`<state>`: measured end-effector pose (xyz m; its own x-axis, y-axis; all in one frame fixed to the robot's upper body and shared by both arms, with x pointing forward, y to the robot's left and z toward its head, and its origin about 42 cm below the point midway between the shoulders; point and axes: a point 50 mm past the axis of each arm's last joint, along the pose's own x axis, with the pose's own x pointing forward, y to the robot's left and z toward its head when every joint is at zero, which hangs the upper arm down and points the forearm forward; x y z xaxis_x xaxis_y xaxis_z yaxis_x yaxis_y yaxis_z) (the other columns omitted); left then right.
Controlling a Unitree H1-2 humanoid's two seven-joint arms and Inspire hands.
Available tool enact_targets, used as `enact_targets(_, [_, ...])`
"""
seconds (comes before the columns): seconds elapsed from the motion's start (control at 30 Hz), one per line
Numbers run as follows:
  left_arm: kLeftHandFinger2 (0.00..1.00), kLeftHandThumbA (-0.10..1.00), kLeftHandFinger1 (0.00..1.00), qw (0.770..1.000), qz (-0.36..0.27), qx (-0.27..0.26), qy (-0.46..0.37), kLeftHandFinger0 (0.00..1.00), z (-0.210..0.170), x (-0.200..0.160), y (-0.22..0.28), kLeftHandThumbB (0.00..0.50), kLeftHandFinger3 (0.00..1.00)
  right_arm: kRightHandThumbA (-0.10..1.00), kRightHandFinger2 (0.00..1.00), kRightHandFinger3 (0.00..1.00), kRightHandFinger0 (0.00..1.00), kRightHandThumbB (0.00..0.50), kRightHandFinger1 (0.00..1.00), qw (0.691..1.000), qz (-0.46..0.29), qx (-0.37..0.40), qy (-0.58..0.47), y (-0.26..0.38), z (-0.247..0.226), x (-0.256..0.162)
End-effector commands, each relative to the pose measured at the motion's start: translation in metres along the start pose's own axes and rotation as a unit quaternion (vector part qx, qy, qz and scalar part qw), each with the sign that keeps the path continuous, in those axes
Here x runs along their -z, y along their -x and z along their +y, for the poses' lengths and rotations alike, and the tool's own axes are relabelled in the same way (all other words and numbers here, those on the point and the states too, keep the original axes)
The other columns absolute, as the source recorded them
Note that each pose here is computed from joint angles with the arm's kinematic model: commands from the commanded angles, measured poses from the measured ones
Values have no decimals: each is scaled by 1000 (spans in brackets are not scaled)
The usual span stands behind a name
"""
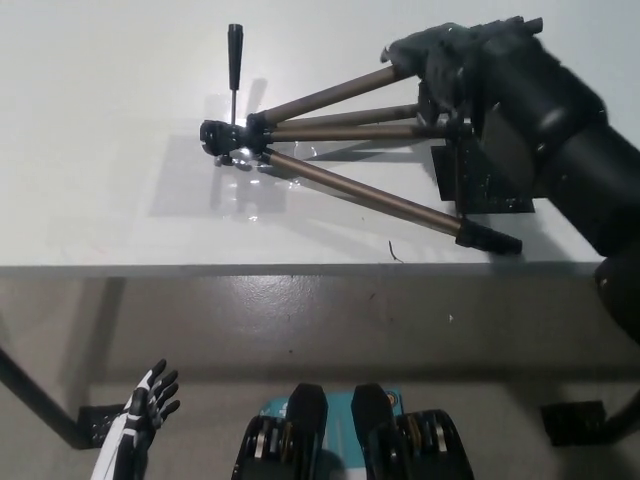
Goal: A tripod lies near the right hand side of the table and the robot grab a leg of the tripod using its right hand and put it up right.
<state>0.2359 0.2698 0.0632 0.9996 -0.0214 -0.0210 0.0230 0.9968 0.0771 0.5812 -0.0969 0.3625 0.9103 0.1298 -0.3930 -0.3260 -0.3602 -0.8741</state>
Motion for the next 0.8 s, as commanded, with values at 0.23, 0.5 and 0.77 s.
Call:
enact_targets(0.23, [1000,1000,1000,1000,-27,11,-7,1000,3,-10,-1,222,1000,55,117,273,0,362,0,921,-14,285,265,-14,42,24])
enact_targets(0.5, [1000,1000,1000,1000,-24,17,-2,1000,3,-5,3,192,1000,-97,450,251,0,322,76,930,-49,344,118,-9,44,39])
enact_targets(0.77, [1000,1000,1000,999,-25,20,-3,1000,3,-3,3,181,1000,-100,789,386,0,94,268,889,-79,403,-204,2,13,45])
